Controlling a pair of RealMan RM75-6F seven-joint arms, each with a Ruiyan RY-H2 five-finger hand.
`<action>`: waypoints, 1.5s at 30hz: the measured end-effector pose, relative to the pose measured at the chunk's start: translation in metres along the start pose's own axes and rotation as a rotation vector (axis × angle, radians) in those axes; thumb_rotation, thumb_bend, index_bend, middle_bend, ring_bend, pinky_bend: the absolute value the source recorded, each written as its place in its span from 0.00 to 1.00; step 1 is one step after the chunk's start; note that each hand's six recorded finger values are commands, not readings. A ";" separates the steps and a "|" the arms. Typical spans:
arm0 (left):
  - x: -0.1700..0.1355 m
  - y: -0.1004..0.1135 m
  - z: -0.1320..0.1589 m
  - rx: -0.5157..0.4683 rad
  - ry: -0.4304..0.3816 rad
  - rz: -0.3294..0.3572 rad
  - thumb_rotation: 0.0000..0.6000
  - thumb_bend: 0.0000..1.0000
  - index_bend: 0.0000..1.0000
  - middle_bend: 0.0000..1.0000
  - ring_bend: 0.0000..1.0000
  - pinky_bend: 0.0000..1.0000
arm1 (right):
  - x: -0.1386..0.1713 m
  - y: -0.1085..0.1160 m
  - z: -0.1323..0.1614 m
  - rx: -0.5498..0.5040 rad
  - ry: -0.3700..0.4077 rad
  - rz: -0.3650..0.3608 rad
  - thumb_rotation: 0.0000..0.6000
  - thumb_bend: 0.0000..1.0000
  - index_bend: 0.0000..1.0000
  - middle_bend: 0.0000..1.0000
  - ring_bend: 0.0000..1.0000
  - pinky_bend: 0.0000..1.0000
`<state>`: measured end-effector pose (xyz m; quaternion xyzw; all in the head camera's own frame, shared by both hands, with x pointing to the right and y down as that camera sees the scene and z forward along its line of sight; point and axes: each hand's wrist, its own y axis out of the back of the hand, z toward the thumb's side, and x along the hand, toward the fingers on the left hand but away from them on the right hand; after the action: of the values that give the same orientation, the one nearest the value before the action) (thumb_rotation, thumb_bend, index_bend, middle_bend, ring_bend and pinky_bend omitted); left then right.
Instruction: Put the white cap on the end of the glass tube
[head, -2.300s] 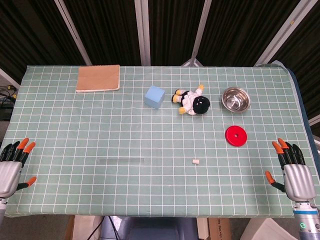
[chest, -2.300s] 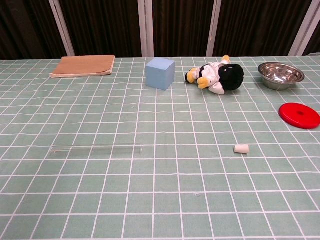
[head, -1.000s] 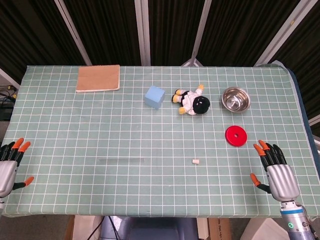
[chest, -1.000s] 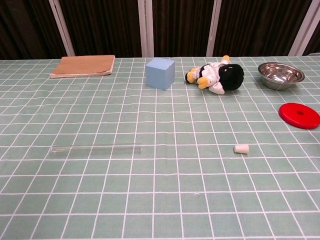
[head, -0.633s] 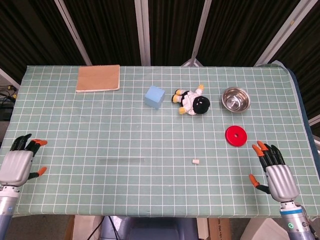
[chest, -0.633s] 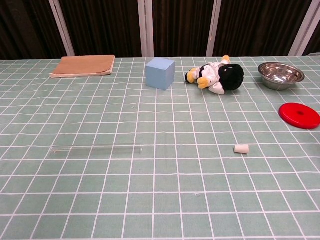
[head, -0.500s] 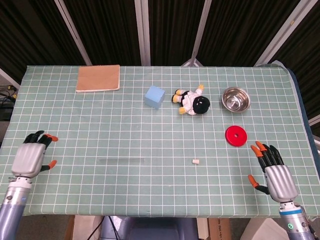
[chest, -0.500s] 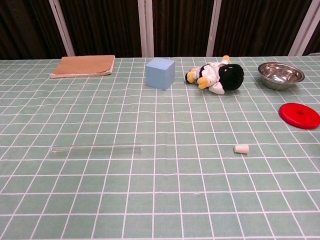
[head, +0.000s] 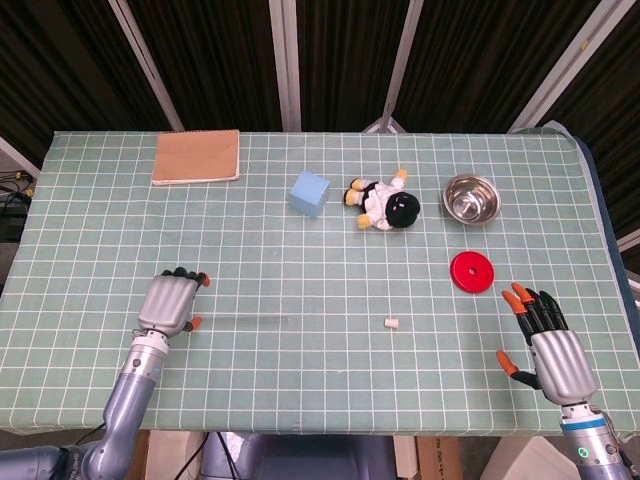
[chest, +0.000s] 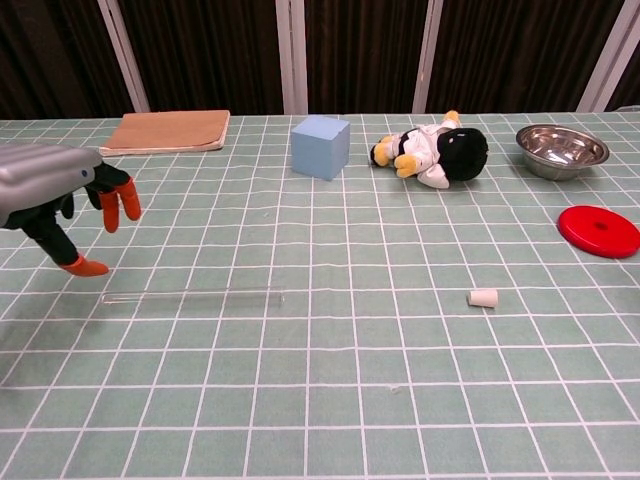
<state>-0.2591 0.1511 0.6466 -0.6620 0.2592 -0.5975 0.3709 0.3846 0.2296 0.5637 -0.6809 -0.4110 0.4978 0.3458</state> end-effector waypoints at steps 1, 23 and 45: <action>0.000 -0.001 0.003 -0.001 -0.003 -0.003 1.00 0.26 0.37 0.42 0.31 0.40 | 0.000 0.000 0.000 -0.001 0.000 0.000 1.00 0.36 0.00 0.00 0.00 0.00; 0.015 -0.030 0.053 0.015 -0.040 -0.061 1.00 0.34 0.41 0.44 0.33 0.42 | 0.000 0.001 0.000 -0.020 0.004 0.002 1.00 0.36 0.00 0.00 0.00 0.00; 0.017 -0.043 0.070 0.018 -0.001 -0.101 1.00 0.35 0.46 0.49 0.33 0.42 | 0.000 0.003 0.000 -0.041 0.003 -0.003 1.00 0.36 0.00 0.00 0.00 0.00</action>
<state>-0.1917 0.1760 0.6909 -0.6711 0.2198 -0.6175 0.3464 0.3856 0.2284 0.5610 -0.6878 -0.4217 0.4879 0.3333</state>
